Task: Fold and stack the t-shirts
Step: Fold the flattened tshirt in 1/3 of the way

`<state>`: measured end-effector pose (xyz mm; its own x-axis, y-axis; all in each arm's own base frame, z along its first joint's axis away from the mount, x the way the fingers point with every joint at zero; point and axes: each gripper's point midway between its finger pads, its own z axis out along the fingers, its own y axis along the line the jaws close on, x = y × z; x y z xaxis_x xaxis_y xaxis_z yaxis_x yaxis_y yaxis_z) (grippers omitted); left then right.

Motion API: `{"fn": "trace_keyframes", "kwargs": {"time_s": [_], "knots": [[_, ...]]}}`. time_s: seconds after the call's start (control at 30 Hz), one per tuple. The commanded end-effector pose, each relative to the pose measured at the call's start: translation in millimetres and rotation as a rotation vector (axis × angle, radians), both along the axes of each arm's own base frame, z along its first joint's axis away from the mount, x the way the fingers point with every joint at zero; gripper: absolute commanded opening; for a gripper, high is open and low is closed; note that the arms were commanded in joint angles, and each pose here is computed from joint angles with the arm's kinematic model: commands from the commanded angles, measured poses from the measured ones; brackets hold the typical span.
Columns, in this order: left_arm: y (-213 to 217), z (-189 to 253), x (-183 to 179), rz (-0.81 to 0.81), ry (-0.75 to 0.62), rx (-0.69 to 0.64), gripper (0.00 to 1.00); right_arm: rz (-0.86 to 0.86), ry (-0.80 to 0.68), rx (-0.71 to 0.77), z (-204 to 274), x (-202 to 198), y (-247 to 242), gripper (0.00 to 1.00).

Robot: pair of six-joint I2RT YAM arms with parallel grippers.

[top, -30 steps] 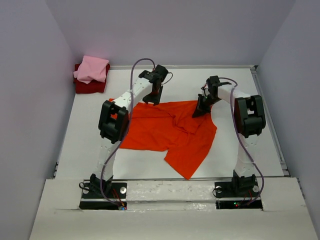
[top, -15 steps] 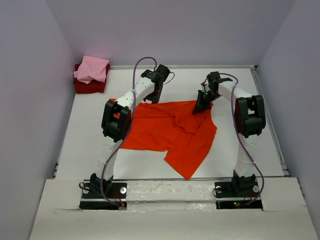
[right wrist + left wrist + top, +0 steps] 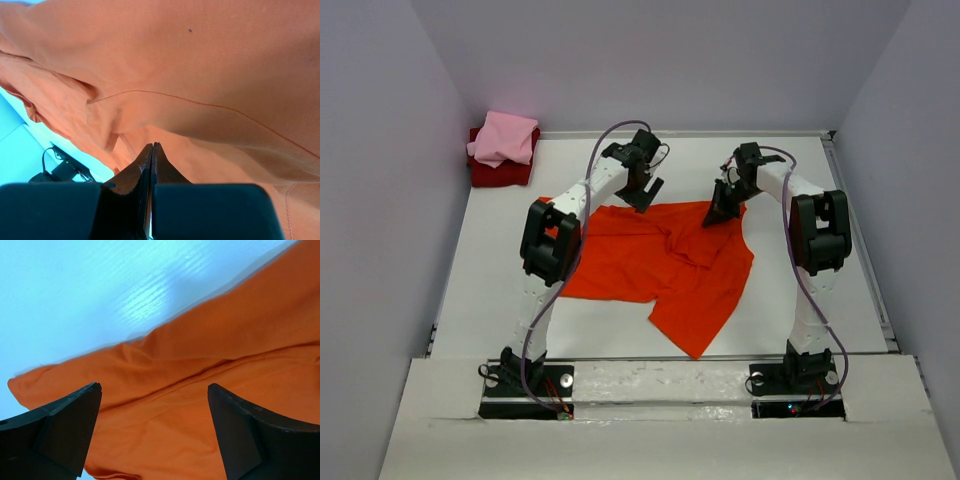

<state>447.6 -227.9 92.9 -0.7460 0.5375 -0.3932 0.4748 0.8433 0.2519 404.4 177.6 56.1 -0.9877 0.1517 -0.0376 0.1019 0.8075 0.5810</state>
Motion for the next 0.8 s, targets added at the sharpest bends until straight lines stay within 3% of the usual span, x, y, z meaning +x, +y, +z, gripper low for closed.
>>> {"fn": "trace_keyframes", "kwargs": {"time_s": [0.0, 0.07, 0.13, 0.2, 0.27, 0.33, 0.37, 0.4, 0.53, 0.6, 0.77], "knots": [[-13, 53, -6, -0.184, -0.101, -0.075, 0.99, 0.037, -0.084, 0.038, 30, 9, 10, 0.0], [-19, 56, -10, -0.252, -0.11, -0.061, 0.99, 0.041, -0.098, 0.032, 32, 9, 9, 0.0], [2, 40, -12, -0.15, -0.14, 0.14, 0.99, 0.043, -0.103, 0.038, 33, 10, 10, 0.0], [11, 46, -19, -0.106, -0.127, 0.197, 0.99, 0.042, -0.096, 0.055, 33, 10, 12, 0.0], [0, 45, -21, -0.152, -0.108, 0.137, 0.99, 0.039, -0.091, 0.071, 34, 9, 15, 0.0], [-28, 52, -27, -0.319, -0.051, -0.003, 0.99, 0.04, -0.1, 0.085, 38, 10, 17, 0.0], [-51, 63, -33, -0.423, -0.004, -0.166, 0.99, 0.043, -0.105, 0.08, 38, 11, 16, 0.0], [-62, 68, -33, -0.487, -0.008, -0.201, 0.99, 0.042, -0.111, 0.074, 40, 12, 15, 0.0], [-56, 48, -44, -0.627, 0.021, -0.142, 0.99, 0.046, -0.125, 0.066, 41, 14, 14, 0.0], [-47, 35, -48, -0.623, 0.048, -0.108, 0.99, 0.045, -0.121, 0.072, 42, 13, 15, 0.0], [-36, 22, -54, -0.642, 0.102, -0.162, 0.99, 0.042, -0.13, 0.067, 47, 13, 14, 0.0]]}}
